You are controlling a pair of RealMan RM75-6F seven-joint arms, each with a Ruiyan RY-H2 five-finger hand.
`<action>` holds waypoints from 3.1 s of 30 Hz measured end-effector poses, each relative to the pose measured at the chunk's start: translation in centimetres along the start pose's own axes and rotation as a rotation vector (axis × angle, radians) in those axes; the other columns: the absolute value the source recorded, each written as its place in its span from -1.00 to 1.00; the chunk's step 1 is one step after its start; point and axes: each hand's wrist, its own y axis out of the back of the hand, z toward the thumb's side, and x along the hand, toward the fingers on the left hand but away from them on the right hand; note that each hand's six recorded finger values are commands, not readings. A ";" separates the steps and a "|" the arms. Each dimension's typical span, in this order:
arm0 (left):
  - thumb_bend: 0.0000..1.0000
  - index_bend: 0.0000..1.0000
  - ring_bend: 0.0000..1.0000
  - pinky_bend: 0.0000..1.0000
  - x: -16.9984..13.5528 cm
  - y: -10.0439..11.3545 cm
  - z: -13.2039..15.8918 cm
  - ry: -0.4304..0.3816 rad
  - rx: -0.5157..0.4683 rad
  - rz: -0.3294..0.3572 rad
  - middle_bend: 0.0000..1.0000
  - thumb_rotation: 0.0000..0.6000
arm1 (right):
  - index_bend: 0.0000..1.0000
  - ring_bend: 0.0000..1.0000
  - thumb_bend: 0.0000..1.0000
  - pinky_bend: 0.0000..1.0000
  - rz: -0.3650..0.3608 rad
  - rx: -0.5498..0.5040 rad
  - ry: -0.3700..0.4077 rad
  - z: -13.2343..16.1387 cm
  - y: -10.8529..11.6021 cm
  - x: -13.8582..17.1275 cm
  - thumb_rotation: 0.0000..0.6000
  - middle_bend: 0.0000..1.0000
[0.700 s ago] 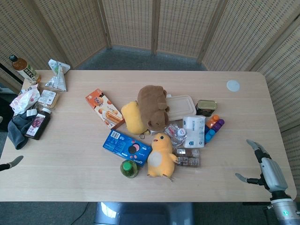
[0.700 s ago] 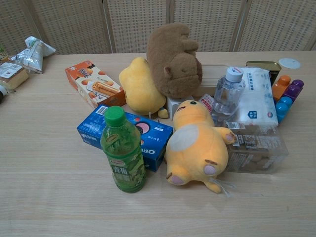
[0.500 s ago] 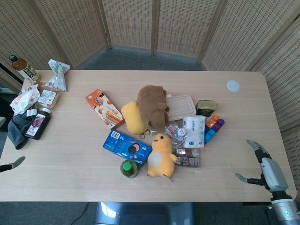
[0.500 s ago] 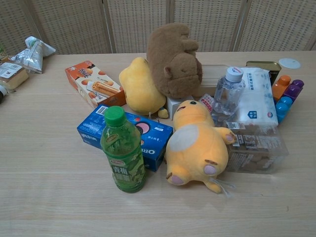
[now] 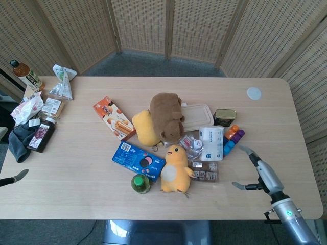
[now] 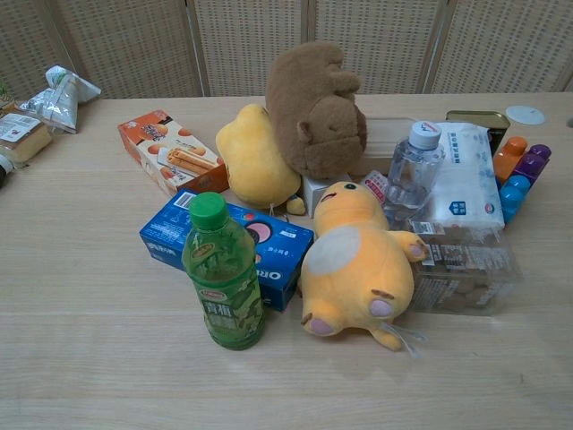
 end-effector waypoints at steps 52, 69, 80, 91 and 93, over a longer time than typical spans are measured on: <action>-1.00 -1.00 -1.00 -1.00 1.3 -0.2 -1.9 0.080 -0.049 -0.002 -1.00 1.00 | -0.52 -0.59 -1.00 -0.04 -0.045 -0.096 0.186 2.6 -10.4 -13.8 1.00 -0.31; -1.00 -1.00 -1.00 -1.00 1.2 -0.2 -1.8 0.073 -0.074 -0.018 -1.00 1.00 | 0.32 0.10 -0.86 0.58 -0.176 -0.127 0.255 2.3 -9.6 -13.4 1.00 0.54; -1.00 -1.00 -1.00 -1.00 1.0 -0.3 -1.4 0.057 -0.091 -0.037 -1.00 1.00 | 0.32 0.10 -0.84 0.58 -0.228 -0.134 0.367 6.9 -7.6 -12.3 1.00 0.55; -1.00 -1.00 -1.00 -1.00 0.7 0.1 -1.1 0.041 -0.121 -0.046 -1.00 1.00 | 0.32 0.10 -0.84 0.58 -0.291 -0.073 0.477 14.9 -4.2 -10.9 1.00 0.55; -1.00 -1.00 -1.00 -1.00 0.5 0.2 -1.0 0.039 -0.123 -0.047 -1.00 1.00 | 0.32 0.10 -0.84 0.58 -0.307 -0.059 0.492 16.3 -3.5 -10.6 1.00 0.55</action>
